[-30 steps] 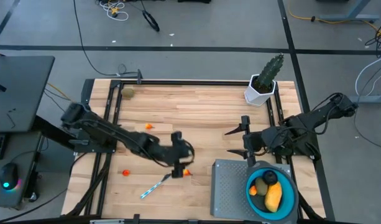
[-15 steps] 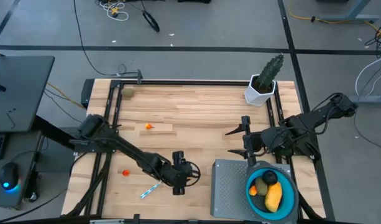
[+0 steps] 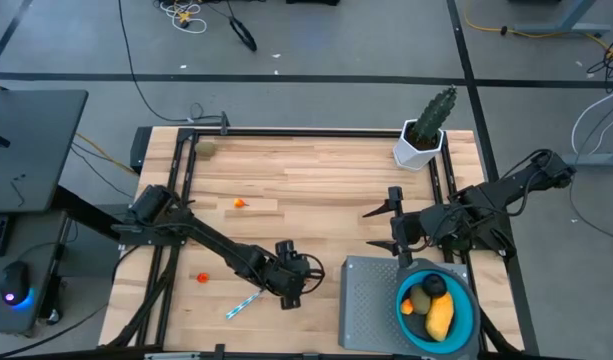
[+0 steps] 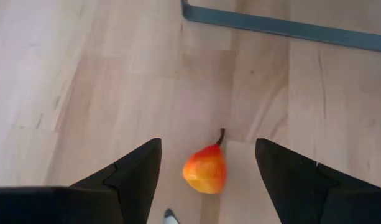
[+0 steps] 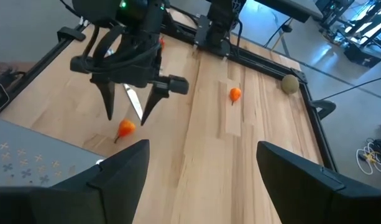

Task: Pick & Place Fruit
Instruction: Put the yellow pear into the blue strainer bowl on the shelf

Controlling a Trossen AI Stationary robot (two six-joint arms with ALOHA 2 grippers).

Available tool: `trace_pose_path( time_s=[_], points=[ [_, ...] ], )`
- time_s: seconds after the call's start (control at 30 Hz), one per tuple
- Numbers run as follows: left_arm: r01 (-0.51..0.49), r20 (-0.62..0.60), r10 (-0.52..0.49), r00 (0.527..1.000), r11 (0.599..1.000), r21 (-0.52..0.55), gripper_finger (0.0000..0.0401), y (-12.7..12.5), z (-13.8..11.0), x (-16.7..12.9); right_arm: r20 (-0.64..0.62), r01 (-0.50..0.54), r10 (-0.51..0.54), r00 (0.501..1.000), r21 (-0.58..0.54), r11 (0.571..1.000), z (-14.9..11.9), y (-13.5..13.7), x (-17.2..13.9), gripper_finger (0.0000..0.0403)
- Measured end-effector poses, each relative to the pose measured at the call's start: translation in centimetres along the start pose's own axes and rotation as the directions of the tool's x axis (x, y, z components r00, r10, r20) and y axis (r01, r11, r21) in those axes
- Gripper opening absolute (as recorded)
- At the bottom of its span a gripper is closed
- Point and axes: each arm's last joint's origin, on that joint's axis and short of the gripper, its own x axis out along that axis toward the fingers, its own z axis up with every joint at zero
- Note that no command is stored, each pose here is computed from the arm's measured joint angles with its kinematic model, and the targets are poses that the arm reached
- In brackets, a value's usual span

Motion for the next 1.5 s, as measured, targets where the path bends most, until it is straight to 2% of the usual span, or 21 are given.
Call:
trace_pose_path(
  time_s=[0.3, 0.4, 0.57, 0.8, 1.2, 1.33, 1.5],
  points=[
    [0.018, -0.005, -0.018, 1.0, 1.0, -0.008, 0.0301, -0.1, 0.0, 0.0, -0.005, -0.006, 0.006, 1.0, -0.002, 1.0, -0.1, 0.0, 0.0, 0.0304],
    [0.014, -0.006, -0.014, 1.0, 1.0, -0.006, 0.0302, -0.2, -0.2, 0.6, -0.005, -0.006, 0.006, 1.0, -0.002, 1.0, -0.1, 0.0, 0.0, 0.0304],
    [-0.009, -0.058, 0.013, 0.998, 0.998, 0.061, 0.0301, -0.3, -1.4, 2.4, -0.012, -0.007, 0.007, 1.0, -0.005, 1.0, -0.1, 0.0, 0.0, 0.0304],
    [-0.046, -0.068, 0.05, 0.996, 0.997, 0.058, 0.0302, -0.2, -1.6, 2.6, -0.013, -0.007, 0.007, 1.0, -0.006, 1.0, -0.1, 0.1, 0.0, 0.0304],
    [-0.042, -0.067, 0.044, 0.997, 0.999, 0.029, 0.0265, -0.2, -1.6, 2.6, -0.012, -0.009, 0.009, 1.0, -0.006, 1.0, -0.1, 0.1, 0.0, 0.0304],
    [-0.037, -0.074, 0.038, 0.997, 0.999, 0.013, 0.0251, 0.1, -2.6, 3.1, -0.012, -0.009, 0.008, 1.0, -0.006, 1.0, -0.1, 0.1, 0.0, 0.0304],
    [-0.047, -0.02, 0.047, 0.999, 0.999, 0.003, 0.0241, 0.5, -3.6, 3.7, -0.012, -0.009, 0.009, 1.0, -0.006, 1.0, -0.1, 0.1, 0.0, 0.0304]
  ],
)
